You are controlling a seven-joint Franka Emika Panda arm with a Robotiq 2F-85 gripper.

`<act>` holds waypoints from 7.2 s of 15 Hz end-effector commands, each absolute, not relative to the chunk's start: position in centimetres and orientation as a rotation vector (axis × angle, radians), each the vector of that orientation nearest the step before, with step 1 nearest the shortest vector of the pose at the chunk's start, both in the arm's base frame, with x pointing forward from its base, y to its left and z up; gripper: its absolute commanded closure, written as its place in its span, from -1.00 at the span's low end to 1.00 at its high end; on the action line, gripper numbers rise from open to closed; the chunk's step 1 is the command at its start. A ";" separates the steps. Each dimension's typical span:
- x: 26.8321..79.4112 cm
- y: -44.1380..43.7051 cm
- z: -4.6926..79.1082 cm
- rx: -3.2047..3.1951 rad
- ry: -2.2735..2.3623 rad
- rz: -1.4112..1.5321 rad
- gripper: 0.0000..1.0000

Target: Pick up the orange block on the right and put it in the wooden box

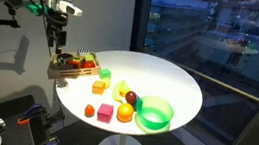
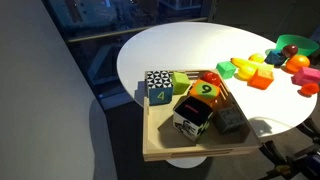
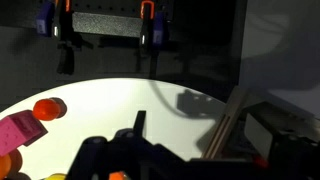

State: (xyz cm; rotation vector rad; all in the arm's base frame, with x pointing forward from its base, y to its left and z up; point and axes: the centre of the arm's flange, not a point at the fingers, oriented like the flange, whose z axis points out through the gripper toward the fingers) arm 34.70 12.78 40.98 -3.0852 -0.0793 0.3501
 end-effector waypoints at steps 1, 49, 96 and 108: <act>34.7 12.8 41.0 -3.085 -0.079 0.350 -1.00; 48.5 1.7 32.6 -3.129 -0.683 0.074 -1.00; 45.9 2.4 23.7 -3.008 -0.993 0.013 -1.00; 45.4 2.0 24.7 -2.997 -0.943 -0.056 0.27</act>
